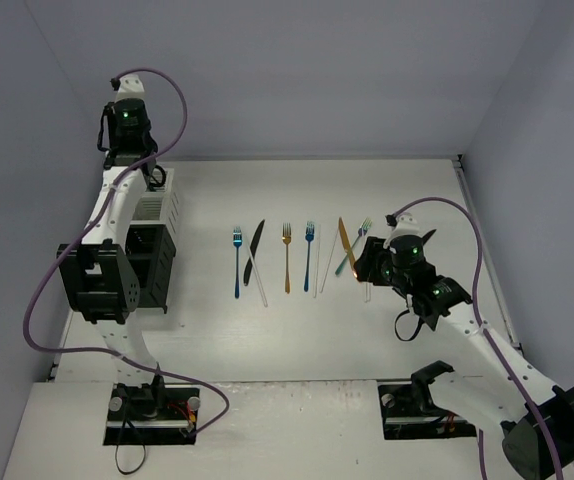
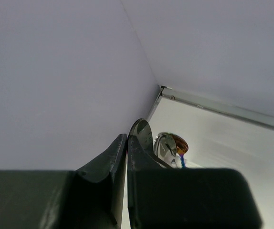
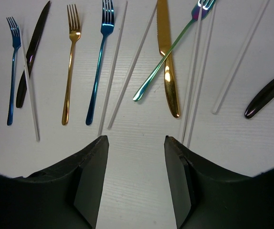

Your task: Sort the eating utensils into containers

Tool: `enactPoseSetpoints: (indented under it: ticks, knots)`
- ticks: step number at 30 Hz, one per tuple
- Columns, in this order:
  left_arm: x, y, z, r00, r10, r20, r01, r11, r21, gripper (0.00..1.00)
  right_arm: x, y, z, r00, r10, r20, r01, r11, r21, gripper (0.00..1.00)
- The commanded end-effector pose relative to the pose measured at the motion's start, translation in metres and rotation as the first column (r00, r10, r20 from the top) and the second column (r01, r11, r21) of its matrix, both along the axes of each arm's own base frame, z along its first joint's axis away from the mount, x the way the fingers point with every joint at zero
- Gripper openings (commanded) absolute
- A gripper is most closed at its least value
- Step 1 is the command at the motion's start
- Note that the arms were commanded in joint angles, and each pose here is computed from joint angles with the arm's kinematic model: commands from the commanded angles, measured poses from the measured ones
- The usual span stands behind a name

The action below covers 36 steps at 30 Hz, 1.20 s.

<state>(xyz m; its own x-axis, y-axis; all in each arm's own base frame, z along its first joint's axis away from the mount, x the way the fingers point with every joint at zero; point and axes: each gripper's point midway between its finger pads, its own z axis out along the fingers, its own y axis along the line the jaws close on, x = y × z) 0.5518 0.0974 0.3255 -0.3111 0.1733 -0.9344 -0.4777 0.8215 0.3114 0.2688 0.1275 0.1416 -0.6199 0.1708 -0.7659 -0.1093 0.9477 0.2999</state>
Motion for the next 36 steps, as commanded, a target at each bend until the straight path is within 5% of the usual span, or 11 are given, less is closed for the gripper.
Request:
enactPoseSetpoints:
  ticks: [1, 9, 18, 25, 31, 36]
  knots:
    - [-0.013, 0.002, 0.042, 0.989, 0.000, 0.150, 0.001, 1.000, -0.006, 0.00, 0.011, -0.007, 0.010, 0.998, -0.045, 0.052, 0.046, 0.999, -0.018, 0.48]
    - [-0.020, -0.002, 0.001, 0.995, 0.001, 0.104, 0.006, 0.998, -0.063, 0.05, 0.016, -0.028, 0.002, 0.982, -0.181, 0.053, 0.184, 0.982, -0.053, 0.50]
    - [-0.037, -0.015, 0.029, 0.986, -0.035, 0.166, 0.059, 0.988, -0.144, 0.42, 0.020, -0.052, -0.004, 0.943, -0.328, 0.054, 0.332, 0.938, -0.099, 0.52]
    - [-0.084, -0.048, 0.076, 0.969, -0.106, 0.223, 0.157, 0.962, -0.224, 0.72, 0.028, -0.076, -0.010, 0.881, -0.471, 0.033, 0.471, 0.870, -0.144, 0.54]
    - [-0.137, -0.117, 0.051, 0.941, -0.307, 0.140, 0.337, 0.869, -0.363, 0.80, 0.047, -0.123, -0.016, 0.780, -0.626, -0.001, 0.616, 0.768, -0.172, 0.59]
    - [-0.196, -0.187, -0.007, 0.850, -0.526, 0.023, 0.468, 0.734, -0.492, 0.84, 0.071, -0.145, -0.035, 0.732, -0.678, -0.065, 0.648, 0.723, -0.239, 0.61]
